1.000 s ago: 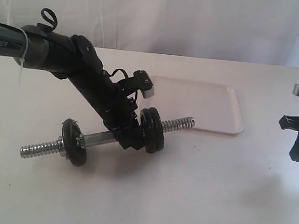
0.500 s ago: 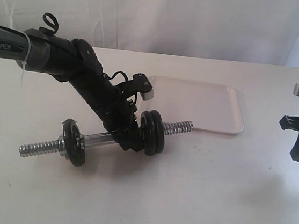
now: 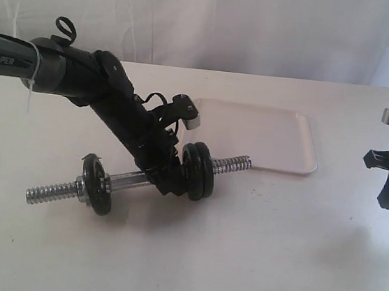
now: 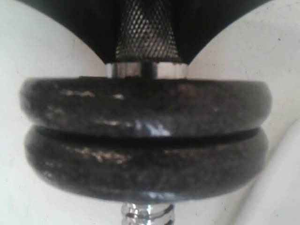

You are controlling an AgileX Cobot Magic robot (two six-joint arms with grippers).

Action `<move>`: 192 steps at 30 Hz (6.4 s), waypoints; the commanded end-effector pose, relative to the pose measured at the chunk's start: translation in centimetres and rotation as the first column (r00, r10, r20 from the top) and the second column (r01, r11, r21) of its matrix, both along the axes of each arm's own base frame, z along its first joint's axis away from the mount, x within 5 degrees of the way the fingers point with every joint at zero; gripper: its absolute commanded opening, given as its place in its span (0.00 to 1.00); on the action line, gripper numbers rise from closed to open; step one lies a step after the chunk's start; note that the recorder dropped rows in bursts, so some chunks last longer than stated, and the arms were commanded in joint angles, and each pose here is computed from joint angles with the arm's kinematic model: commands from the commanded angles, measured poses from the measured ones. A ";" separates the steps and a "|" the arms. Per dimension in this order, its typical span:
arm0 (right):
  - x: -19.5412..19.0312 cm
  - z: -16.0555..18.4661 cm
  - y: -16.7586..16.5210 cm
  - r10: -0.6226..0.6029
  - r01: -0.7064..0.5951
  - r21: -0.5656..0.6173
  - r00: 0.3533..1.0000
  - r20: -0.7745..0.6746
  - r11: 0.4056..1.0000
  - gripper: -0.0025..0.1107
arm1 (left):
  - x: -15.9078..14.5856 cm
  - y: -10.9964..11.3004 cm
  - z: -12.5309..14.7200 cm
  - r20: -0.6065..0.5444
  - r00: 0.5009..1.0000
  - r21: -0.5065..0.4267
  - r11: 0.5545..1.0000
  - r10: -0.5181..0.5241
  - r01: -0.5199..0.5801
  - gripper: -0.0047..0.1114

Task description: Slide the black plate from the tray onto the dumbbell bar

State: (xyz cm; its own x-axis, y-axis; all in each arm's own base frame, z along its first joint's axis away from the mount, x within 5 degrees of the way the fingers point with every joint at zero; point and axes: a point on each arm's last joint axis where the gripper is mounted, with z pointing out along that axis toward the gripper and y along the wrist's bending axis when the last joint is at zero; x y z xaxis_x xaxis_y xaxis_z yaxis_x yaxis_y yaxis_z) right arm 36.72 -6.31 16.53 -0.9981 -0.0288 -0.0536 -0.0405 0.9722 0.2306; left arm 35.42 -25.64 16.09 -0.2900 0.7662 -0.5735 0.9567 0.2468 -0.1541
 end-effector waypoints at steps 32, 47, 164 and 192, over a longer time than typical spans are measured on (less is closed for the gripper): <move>0.1 0.3 -0.3 -0.012 0.013 -0.014 0.999 0.037 1.000 0.02 | 0.6 -0.6 4.4 0.071 0.989 -0.160 0.981 0.126 -0.114 0.57; 0.2 0.3 -0.3 -0.013 0.014 -0.022 0.999 0.048 1.000 0.02 | 0.4 -0.4 5.6 0.110 0.987 -0.159 0.982 0.120 -0.102 0.57; -4.3 12.1 3.4 0.033 0.079 -0.232 0.894 0.446 0.970 0.02 | -1.0 23.7 13.3 0.070 0.414 0.443 0.344 0.908 -0.828 0.04; -34.1 27.7 7.3 0.082 0.194 -0.101 0.106 0.991 0.976 0.02 | -27.8 25.4 25.9 0.286 0.262 -0.274 0.341 0.922 -0.899 0.04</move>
State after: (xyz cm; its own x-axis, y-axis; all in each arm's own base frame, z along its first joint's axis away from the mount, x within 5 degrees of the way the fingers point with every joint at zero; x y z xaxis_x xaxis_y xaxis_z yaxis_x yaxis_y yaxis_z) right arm 5.01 0.63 44.27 -0.1201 -0.1104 -0.9866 -0.0383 0.9936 -0.1066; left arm 10.24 -0.41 41.66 -0.6012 0.1221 -0.7897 0.0935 0.9922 0.0823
